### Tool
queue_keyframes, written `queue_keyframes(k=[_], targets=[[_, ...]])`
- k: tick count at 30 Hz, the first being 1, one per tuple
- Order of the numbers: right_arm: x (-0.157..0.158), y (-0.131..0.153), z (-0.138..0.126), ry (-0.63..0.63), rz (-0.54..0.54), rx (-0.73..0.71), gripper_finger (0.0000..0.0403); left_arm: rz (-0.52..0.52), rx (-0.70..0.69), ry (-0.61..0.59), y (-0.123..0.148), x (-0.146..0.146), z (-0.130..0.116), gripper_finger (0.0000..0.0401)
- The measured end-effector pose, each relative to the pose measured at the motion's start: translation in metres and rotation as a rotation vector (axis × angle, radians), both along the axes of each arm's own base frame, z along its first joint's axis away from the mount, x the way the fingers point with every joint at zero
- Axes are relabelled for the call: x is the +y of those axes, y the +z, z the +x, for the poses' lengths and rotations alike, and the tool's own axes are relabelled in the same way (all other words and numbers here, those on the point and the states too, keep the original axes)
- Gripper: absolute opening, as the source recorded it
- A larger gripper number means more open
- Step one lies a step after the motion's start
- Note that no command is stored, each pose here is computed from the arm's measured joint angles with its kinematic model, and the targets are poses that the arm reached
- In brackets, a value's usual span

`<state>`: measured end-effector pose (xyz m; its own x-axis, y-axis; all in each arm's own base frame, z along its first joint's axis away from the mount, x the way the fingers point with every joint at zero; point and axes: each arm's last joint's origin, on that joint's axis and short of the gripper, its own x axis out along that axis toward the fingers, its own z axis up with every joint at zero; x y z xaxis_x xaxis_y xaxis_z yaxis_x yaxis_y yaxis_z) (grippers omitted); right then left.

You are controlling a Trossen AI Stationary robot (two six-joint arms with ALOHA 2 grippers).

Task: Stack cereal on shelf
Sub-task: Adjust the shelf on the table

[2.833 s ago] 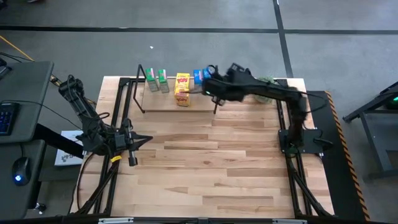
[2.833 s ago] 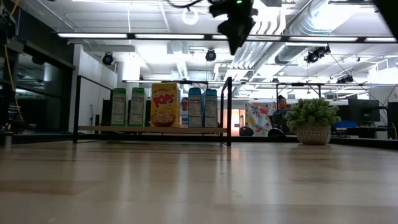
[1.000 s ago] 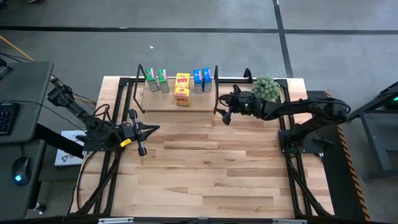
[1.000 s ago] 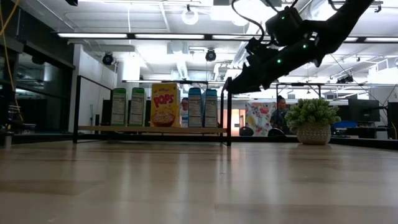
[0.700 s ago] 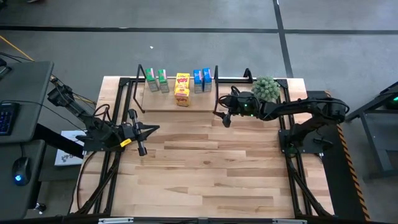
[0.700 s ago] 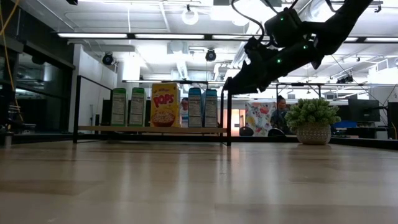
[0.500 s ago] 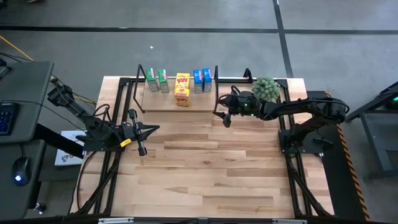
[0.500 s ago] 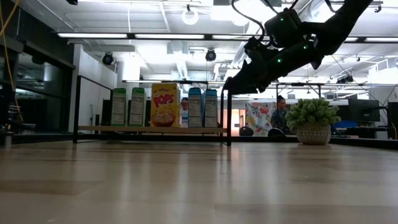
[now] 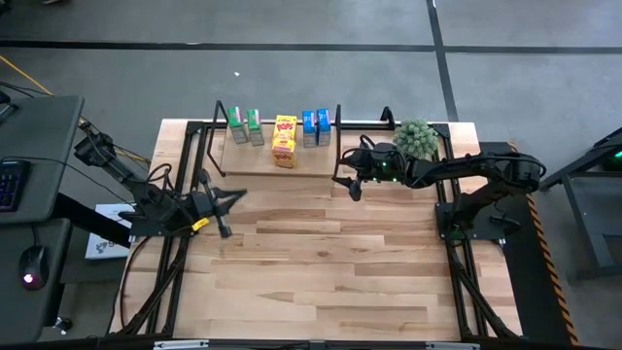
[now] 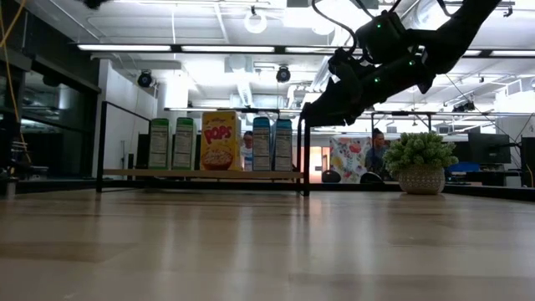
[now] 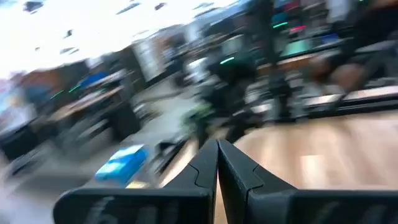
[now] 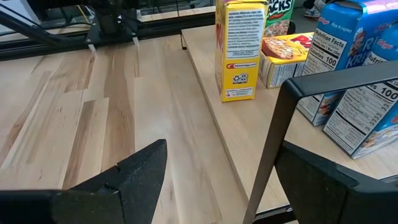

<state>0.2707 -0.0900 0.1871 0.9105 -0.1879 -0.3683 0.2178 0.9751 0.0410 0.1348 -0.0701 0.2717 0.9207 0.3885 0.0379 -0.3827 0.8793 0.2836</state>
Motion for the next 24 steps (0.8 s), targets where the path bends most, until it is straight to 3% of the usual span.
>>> queue_keyframes(k=[5, 17, 24], targets=[[0.000, 0.000, 0.000, -0.004, -0.001, 0.001, 0.0282, -0.059, 0.020, 0.340, -0.010, 0.011, -0.001, 0.0015], [0.000, -0.003, -0.001, -0.007, 0.014, 0.026, 0.0282, -0.165, 0.015, 0.616, -0.035, 0.049, -0.003, 0.0189], [0.001, -0.005, -0.002, -0.006, 0.020, 0.050, 0.0282, -0.272, -0.037, 0.681, -0.039, 0.065, -0.023, 0.0234]])
